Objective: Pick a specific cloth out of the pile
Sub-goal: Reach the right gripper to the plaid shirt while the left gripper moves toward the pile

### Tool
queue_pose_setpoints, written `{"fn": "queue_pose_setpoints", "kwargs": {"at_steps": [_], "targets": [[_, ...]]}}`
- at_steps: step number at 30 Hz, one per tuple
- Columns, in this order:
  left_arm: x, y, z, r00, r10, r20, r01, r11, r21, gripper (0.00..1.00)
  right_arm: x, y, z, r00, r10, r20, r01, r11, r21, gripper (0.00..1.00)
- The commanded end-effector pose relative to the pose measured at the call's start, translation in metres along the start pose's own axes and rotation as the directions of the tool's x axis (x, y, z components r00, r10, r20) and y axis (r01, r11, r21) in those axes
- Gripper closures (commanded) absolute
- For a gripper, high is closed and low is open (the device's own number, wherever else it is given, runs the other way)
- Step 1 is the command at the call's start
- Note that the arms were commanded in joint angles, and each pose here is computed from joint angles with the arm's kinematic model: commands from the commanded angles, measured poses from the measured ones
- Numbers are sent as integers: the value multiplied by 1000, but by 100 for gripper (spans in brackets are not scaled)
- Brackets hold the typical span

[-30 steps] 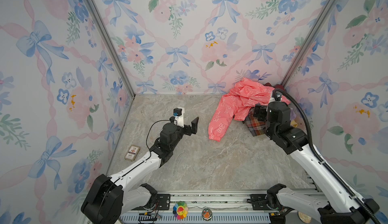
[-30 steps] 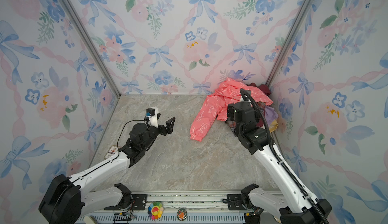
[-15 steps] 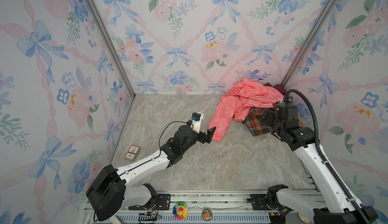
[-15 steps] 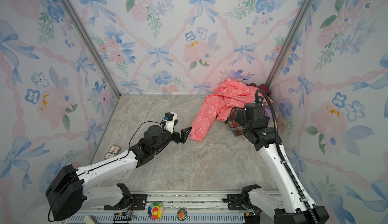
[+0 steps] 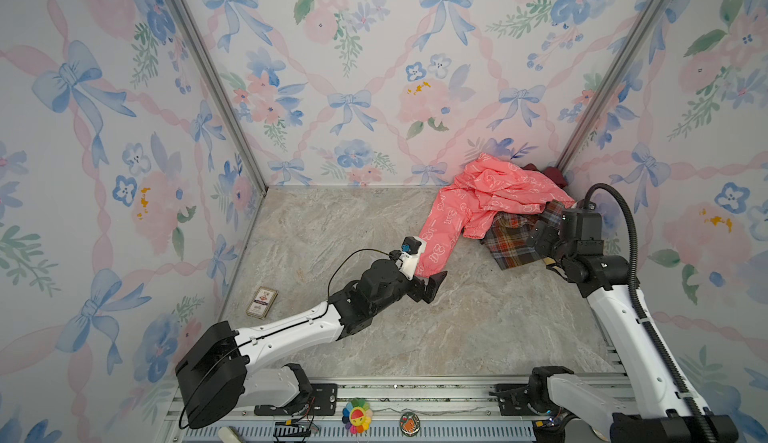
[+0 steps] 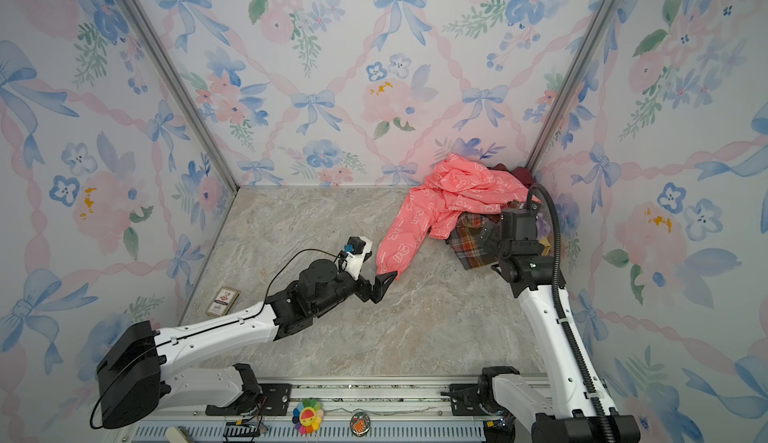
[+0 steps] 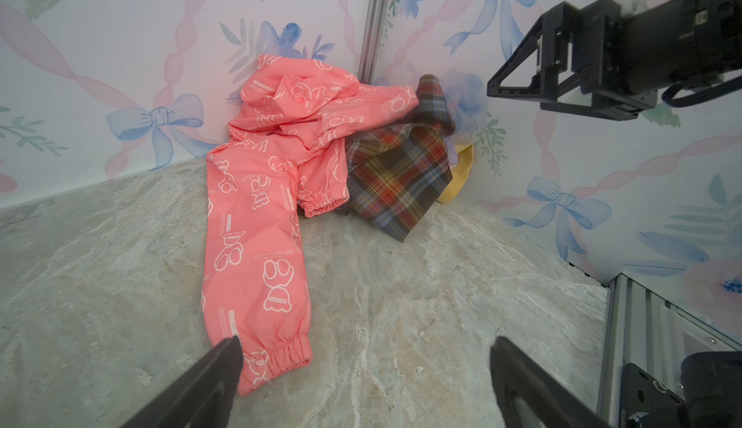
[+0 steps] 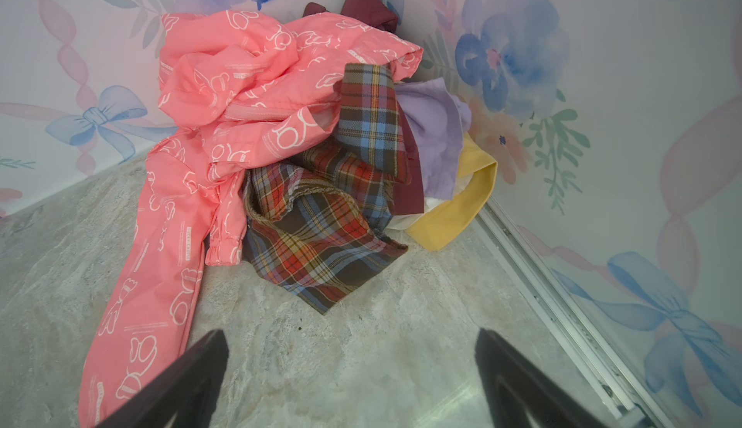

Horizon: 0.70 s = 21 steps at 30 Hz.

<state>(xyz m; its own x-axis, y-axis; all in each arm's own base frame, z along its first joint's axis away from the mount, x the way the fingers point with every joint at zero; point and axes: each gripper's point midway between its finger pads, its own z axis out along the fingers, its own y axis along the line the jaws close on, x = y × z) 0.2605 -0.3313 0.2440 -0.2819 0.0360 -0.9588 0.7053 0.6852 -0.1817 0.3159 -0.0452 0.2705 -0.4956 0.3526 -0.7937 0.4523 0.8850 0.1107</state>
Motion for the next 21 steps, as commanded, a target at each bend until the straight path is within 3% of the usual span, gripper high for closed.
{"fn": "queue_pose_setpoints", "kwargs": {"at_steps": [1, 21], "targets": [[-2, -4, 5, 1000, -5, -12, 5, 1000, 13, 3, 15, -7, 4, 998, 21, -66, -21, 1000, 0, 1], [10, -10, 10, 999, 5, -46, -4, 1000, 28, 2, 39, 8, 40, 969, 209, -132, -220, 973, -77, 3]]}}
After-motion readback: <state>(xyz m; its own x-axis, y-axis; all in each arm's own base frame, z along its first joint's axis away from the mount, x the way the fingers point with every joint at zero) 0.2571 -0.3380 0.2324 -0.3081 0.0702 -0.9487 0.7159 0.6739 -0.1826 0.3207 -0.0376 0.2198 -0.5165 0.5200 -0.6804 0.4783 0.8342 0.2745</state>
